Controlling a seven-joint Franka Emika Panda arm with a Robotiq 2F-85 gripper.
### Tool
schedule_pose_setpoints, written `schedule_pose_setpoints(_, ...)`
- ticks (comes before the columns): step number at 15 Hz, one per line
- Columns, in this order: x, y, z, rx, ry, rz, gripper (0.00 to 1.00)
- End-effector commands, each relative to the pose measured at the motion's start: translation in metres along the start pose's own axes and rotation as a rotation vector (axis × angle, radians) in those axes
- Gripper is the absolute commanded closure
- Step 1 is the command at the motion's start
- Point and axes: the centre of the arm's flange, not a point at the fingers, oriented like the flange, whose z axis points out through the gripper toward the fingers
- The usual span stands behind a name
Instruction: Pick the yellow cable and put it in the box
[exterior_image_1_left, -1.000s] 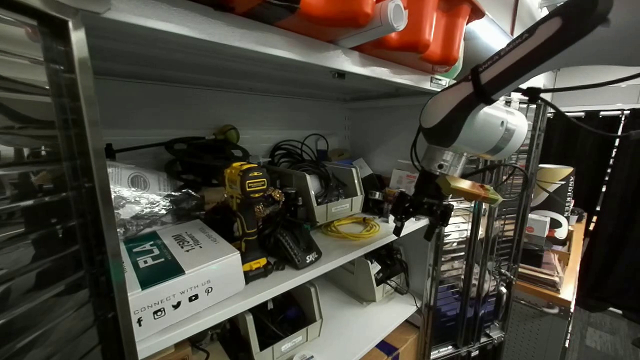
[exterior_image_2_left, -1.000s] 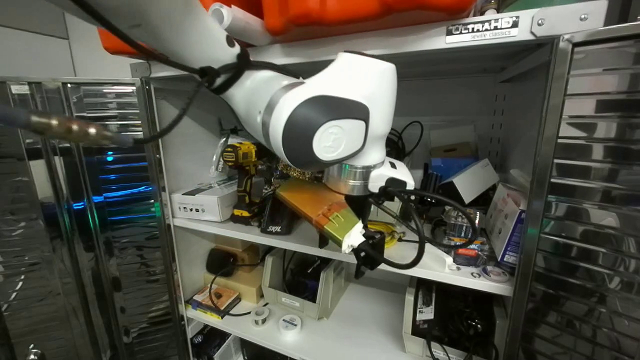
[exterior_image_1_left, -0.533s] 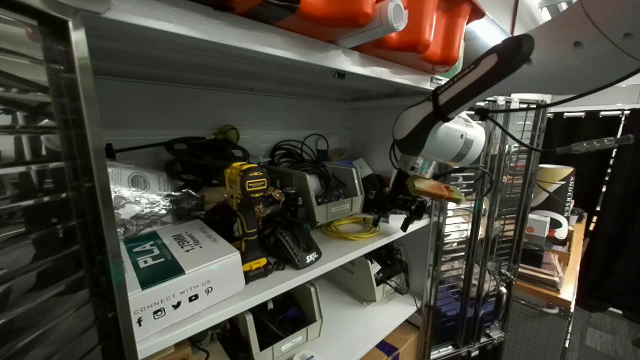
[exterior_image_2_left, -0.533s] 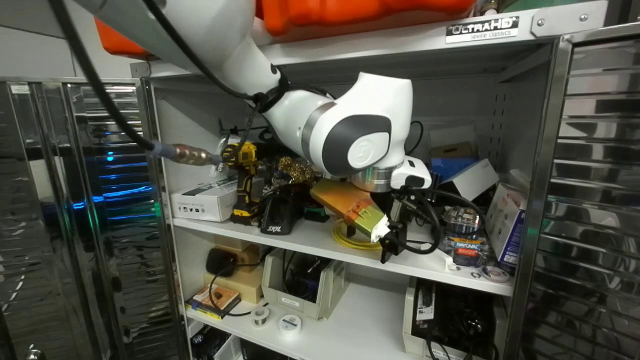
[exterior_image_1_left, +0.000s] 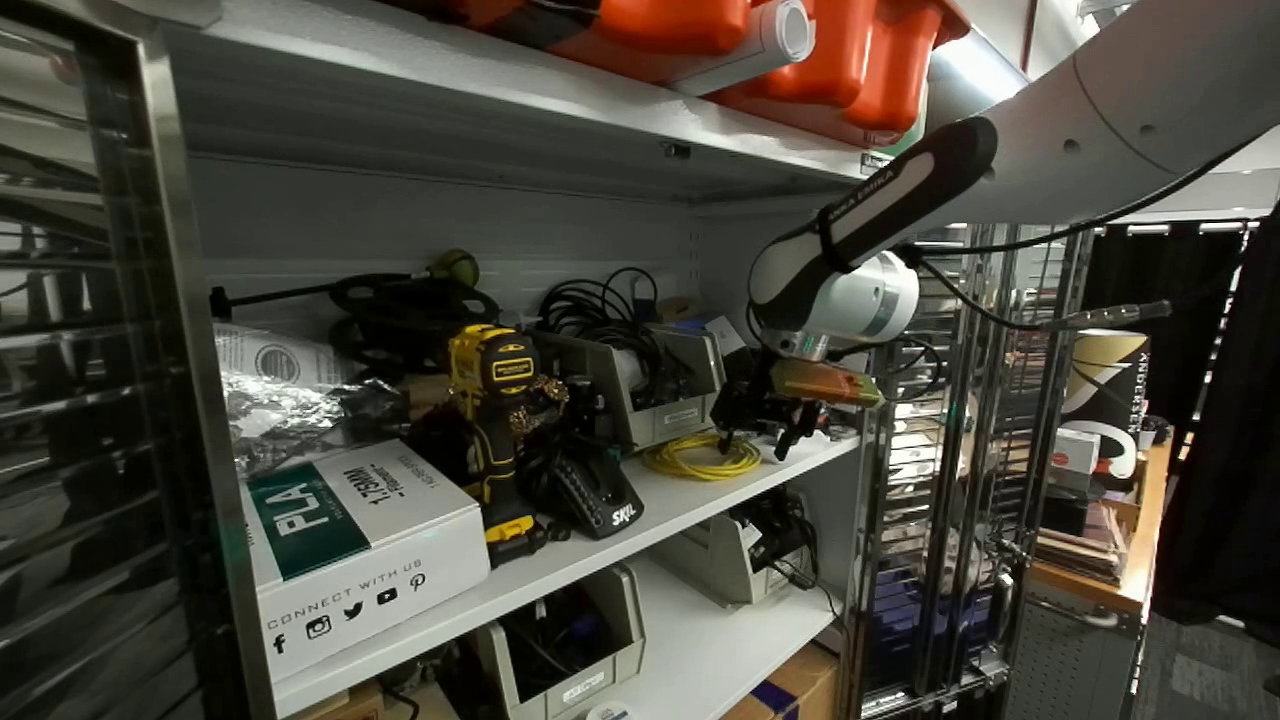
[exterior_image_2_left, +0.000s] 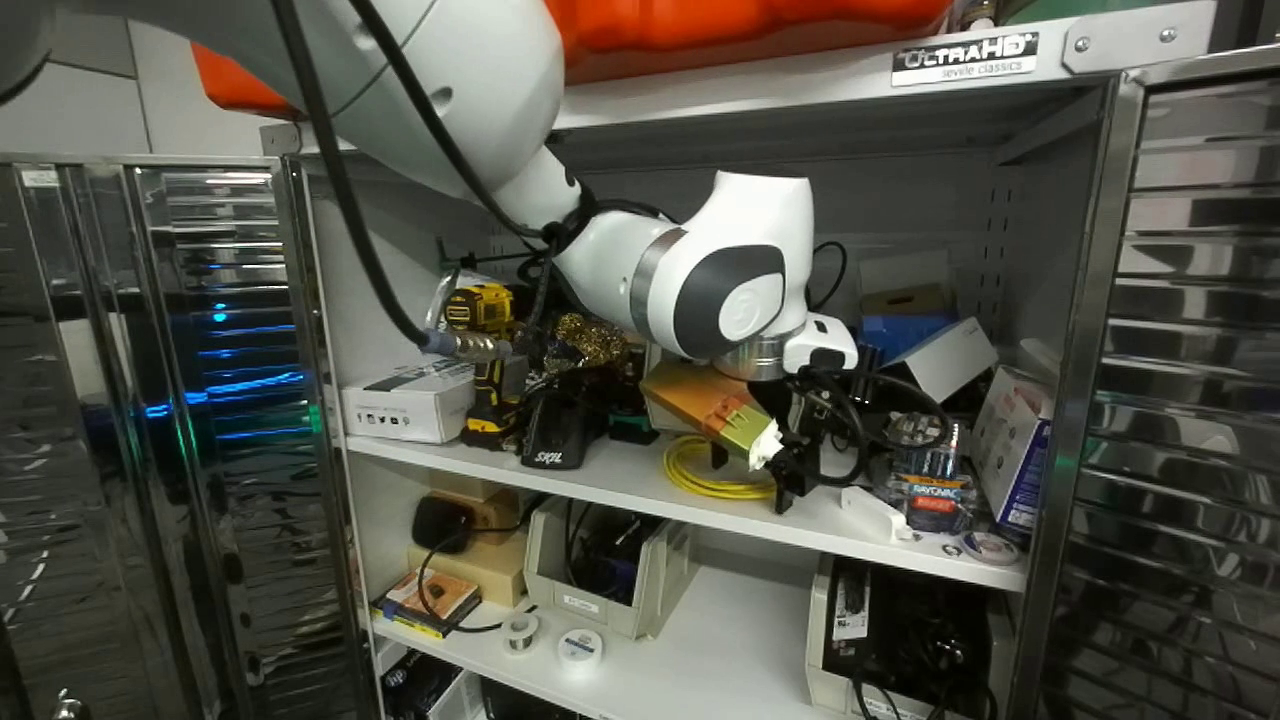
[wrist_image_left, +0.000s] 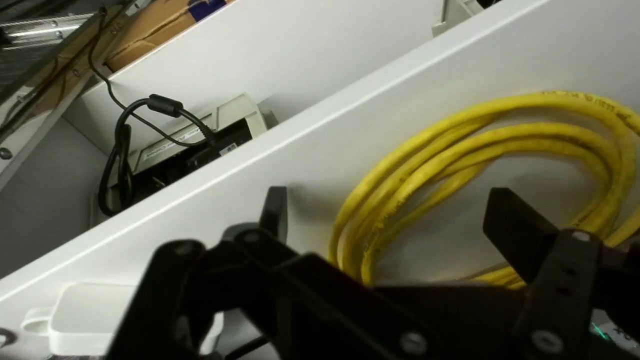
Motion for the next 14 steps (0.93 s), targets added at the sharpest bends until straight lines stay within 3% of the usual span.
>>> schedule_pose_setpoints(1,0.024,-0.015,0.007,-0.056,0.017,-0.001,0.00)
schedule_pose_setpoints(2,0.025,-0.017,0.009,-0.069,0.016,-0.005,0.00)
schedule_pose_setpoints(4,0.026,-0.019,0.011,-0.091,0.013,-0.015,0.25)
schedule_pose_setpoints(11,0.015,-0.020,0.002,-0.153,-0.031,-0.075,0.80)
schedule_pose_setpoints(14,0.005,-0.016,0.001,-0.169,-0.048,-0.083,0.87)
